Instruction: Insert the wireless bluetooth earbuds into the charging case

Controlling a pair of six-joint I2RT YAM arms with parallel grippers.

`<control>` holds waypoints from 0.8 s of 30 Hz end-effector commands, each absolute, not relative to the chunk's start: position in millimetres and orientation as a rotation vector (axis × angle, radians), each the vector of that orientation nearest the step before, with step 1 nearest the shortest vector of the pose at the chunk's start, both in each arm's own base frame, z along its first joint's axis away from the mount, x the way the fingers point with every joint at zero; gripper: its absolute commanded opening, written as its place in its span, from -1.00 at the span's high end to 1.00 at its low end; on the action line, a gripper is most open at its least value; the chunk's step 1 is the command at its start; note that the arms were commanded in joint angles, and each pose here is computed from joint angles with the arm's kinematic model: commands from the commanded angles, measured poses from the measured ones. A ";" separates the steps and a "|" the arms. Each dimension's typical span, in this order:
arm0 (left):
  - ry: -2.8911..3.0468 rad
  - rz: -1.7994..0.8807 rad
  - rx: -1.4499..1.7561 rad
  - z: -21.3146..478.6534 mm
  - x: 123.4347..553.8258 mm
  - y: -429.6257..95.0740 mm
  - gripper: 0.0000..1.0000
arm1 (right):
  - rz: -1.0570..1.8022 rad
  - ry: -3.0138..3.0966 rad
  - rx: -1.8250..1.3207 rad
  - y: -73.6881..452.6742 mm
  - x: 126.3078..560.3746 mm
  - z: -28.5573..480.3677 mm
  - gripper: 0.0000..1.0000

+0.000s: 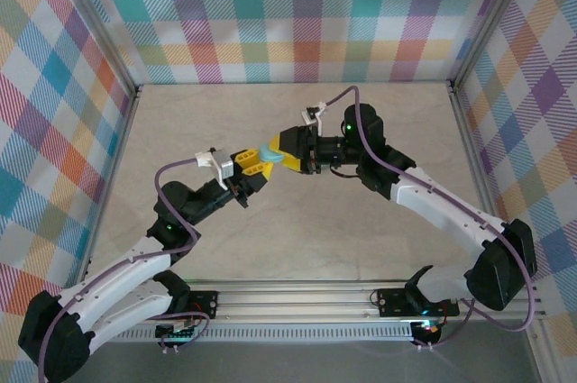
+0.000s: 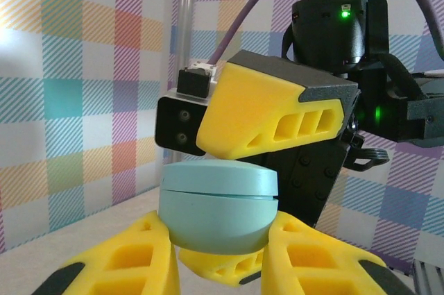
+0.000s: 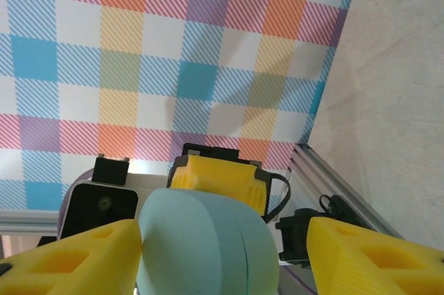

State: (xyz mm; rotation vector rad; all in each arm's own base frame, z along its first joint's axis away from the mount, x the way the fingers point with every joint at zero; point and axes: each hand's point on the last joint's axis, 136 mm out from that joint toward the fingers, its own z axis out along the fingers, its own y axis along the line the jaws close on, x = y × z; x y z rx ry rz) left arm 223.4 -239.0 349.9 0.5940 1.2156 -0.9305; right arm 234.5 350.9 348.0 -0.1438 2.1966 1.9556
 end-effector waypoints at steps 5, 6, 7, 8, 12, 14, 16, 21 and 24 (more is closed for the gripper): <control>1.120 -0.962 0.599 377.2 215.1 -241.6 1.00 | 2.044 2.155 -0.147 353.0 234.6 356.9 -0.08; 1.129 -0.961 0.598 374.0 215.7 -241.9 1.00 | 2.046 2.155 -0.145 353.0 234.6 356.7 -0.03; 1.136 -0.957 0.597 371.7 216.4 -241.8 1.00 | 2.045 2.154 -0.143 352.6 235.2 356.3 0.01; 1.141 -0.954 0.594 370.2 216.9 -241.3 1.00 | 2.047 2.153 -0.142 352.5 235.0 356.4 0.07; 1.180 -0.939 0.592 360.9 220.4 -241.1 1.00 | 2.048 2.150 -0.122 351.6 238.0 353.7 0.25; 1.206 -0.931 0.588 355.1 223.0 -241.0 0.97 | 2.050 2.143 -0.116 350.6 239.5 353.6 0.31; 1.231 -0.922 0.580 350.5 225.9 -240.4 0.90 | 2.050 2.138 -0.107 350.1 240.9 353.1 0.34; 1.279 -0.904 0.568 341.7 230.5 -239.3 0.55 | 2.044 2.136 -0.093 349.4 244.5 350.6 0.42; 1.298 -0.897 0.573 338.0 231.3 -239.6 0.31 | 2.031 2.140 -0.065 346.4 249.6 346.4 0.45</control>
